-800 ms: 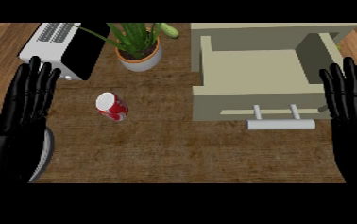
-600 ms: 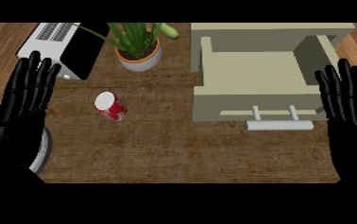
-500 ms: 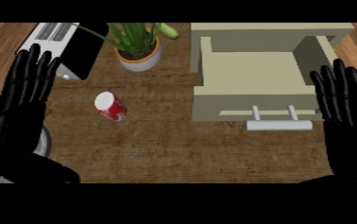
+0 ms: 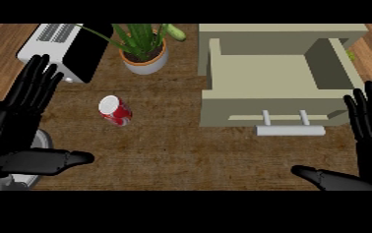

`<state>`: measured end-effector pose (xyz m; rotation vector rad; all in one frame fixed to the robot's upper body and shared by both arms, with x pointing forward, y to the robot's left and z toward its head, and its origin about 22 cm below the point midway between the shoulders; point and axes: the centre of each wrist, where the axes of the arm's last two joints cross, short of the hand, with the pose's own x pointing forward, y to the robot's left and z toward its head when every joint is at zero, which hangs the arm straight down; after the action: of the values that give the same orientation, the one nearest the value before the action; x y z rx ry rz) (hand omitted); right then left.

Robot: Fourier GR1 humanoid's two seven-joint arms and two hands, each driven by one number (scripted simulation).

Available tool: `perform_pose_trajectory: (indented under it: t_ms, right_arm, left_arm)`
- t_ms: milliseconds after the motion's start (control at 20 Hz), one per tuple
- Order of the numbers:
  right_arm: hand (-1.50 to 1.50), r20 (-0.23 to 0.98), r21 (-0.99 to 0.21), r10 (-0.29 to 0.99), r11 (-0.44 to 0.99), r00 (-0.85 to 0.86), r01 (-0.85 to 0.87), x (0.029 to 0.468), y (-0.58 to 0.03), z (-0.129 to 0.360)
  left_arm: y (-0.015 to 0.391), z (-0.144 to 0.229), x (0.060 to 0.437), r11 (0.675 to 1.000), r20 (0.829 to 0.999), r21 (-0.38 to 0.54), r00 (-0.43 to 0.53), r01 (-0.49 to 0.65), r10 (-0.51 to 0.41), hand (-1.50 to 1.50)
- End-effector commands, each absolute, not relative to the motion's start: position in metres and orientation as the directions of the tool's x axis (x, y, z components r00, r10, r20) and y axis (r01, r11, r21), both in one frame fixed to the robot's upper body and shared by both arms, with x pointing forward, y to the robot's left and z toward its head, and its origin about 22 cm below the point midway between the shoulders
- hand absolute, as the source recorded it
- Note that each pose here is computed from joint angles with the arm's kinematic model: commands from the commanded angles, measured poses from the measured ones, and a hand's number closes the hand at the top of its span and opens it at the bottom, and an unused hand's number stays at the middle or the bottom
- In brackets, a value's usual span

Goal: Pick up the can, place it into the drawer and close the drawer

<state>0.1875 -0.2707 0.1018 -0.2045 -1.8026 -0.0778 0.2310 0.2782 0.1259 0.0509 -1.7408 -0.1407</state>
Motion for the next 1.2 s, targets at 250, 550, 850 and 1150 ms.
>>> perform_pose_trajectory:
  t_ms: [250,550,850,1150]
  right_arm:
    - [-1.5,0.974,-0.045,0.086,0.98,-0.209,0.192,0.157,-0.301,0.094]
    - [-1.5,0.976,-0.045,0.082,0.982,-0.203,0.181,0.133,-0.326,0.098]
    - [-1.5,0.975,-0.066,0.104,0.98,-0.198,0.19,0.119,-0.351,0.095]
    - [-1.5,0.976,-0.055,0.092,0.982,-0.197,0.183,0.109,-0.352,0.085]
  left_arm:
    - [0.297,0.148,0.207,0.992,0.985,0.115,-0.136,0.043,-0.108,-1.5]
    - [0.299,0.156,0.19,0.999,0.993,0.042,-0.108,-0.008,-0.043,-1.5]
    - [0.313,0.14,0.214,0.997,0.994,-0.079,-0.07,0.003,0.079,-1.5]
    - [0.301,0.127,0.22,0.985,0.985,-0.171,-0.025,0.011,0.171,-1.5]
